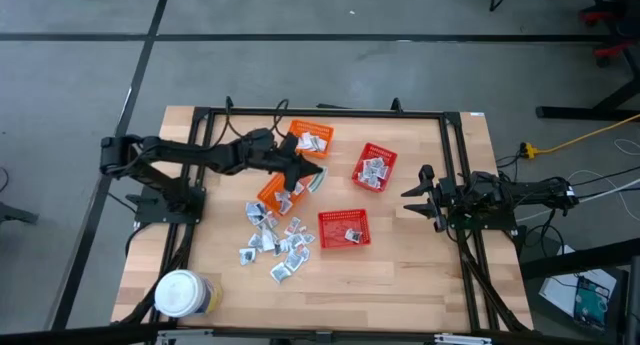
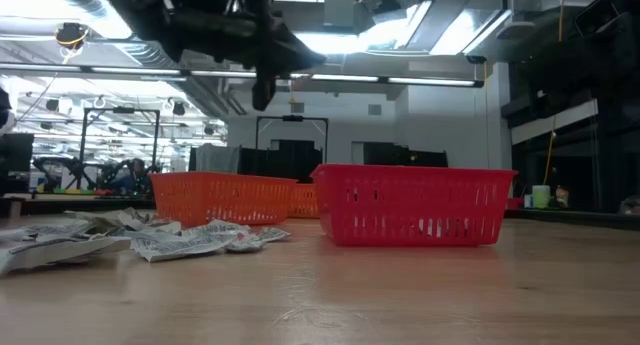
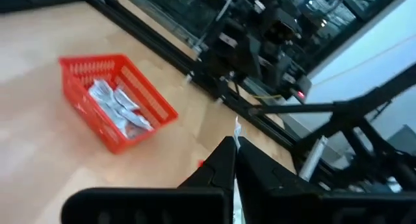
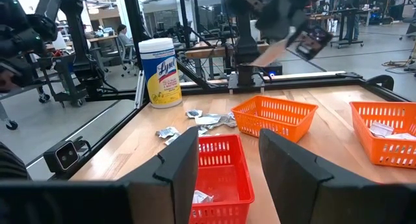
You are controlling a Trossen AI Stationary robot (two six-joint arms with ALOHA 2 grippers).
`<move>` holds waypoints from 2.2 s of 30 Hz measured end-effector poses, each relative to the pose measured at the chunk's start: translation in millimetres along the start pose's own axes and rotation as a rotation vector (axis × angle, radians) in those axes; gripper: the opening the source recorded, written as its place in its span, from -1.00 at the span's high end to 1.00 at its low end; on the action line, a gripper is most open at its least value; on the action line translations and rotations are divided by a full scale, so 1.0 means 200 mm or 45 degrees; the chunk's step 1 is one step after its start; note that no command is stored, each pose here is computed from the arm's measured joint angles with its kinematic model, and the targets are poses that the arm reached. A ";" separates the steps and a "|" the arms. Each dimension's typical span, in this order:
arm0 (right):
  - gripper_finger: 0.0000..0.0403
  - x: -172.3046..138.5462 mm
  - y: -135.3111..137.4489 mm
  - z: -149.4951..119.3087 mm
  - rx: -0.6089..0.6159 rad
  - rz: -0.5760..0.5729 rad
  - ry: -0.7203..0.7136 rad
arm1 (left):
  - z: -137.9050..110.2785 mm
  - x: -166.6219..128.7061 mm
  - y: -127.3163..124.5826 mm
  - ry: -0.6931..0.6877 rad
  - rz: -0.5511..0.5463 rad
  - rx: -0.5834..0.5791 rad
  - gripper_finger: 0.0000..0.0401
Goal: Pick & Place First Aid Supplies
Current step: Put the green bandage pack into the top orange bin
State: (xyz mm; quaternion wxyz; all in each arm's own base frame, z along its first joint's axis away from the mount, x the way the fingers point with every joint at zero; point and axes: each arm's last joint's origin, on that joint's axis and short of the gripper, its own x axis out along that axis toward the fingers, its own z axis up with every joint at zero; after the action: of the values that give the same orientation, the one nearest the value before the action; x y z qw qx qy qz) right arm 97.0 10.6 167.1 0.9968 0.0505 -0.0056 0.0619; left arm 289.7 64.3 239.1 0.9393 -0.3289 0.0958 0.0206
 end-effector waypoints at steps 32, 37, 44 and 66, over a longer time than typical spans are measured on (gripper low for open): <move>0.19 0.00 0.00 0.00 0.000 0.000 0.000 | 0.30 -0.12 0.39 -0.324 0.682 0.293 0.90; 0.19 0.00 0.00 0.00 0.000 0.000 0.000 | 0.30 -0.12 0.39 -0.312 0.690 0.343 0.69; 0.19 0.00 0.00 0.00 0.000 0.000 0.000 | 0.30 -0.12 0.37 -0.299 0.579 0.314 0.36; 0.19 0.00 0.00 0.00 0.000 -0.001 0.000 | 0.10 -0.06 -0.05 0.043 0.034 0.423 0.35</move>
State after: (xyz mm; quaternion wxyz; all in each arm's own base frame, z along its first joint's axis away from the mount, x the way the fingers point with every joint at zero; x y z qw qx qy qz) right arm 97.1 10.6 167.1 0.9968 0.0505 -0.0055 0.0616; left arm 282.3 68.8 263.0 0.9786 -0.1682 0.1181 0.0115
